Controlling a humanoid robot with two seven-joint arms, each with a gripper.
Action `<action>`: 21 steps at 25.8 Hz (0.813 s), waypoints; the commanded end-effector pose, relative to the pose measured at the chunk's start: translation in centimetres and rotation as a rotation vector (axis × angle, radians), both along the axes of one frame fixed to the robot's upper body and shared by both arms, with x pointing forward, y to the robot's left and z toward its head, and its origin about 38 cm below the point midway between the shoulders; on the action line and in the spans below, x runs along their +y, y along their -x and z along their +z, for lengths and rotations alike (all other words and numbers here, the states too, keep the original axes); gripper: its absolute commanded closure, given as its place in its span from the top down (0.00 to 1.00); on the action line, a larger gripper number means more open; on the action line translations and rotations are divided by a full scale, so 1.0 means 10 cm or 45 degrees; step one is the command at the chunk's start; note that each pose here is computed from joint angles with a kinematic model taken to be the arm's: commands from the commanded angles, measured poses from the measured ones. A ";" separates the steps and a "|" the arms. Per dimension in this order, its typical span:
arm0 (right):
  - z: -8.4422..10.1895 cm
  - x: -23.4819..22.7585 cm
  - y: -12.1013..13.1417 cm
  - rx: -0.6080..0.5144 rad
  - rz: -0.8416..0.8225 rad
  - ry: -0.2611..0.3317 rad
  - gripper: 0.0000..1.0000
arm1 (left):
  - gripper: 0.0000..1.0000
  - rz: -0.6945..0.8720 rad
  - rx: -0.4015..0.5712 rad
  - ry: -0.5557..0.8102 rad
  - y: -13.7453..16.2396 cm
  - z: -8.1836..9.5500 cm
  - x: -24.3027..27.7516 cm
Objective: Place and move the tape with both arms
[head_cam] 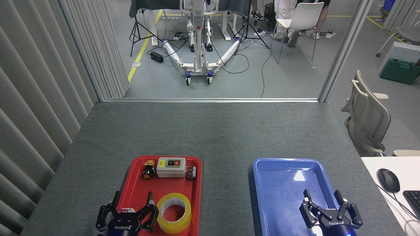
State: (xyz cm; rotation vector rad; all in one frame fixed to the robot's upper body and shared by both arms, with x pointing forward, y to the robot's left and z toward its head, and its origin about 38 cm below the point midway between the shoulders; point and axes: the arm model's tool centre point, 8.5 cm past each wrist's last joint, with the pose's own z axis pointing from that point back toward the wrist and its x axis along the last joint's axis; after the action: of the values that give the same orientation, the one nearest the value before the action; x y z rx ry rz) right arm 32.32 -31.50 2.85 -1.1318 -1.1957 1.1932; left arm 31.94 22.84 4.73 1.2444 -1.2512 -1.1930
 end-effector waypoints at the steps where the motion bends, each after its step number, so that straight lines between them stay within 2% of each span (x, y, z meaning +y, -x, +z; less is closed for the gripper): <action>1: 0.03 0.01 -0.01 -0.009 0.007 0.000 1.00 | 1.00 0.002 0.002 -0.001 0.01 -0.01 0.01; 10: 0.11 0.05 0.03 -0.041 0.020 -0.011 1.00 | 1.00 0.004 0.011 -0.001 0.01 0.04 0.00; 21: 0.07 0.06 0.13 -0.027 0.015 -0.011 1.00 | 1.00 0.013 0.013 -0.002 0.00 0.04 0.01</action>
State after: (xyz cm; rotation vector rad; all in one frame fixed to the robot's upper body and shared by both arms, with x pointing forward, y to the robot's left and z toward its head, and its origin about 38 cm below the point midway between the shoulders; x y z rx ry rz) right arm 31.24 -30.91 3.67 -1.1355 -1.2286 1.1866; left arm 31.87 22.91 5.09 1.2428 -1.2378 -1.1932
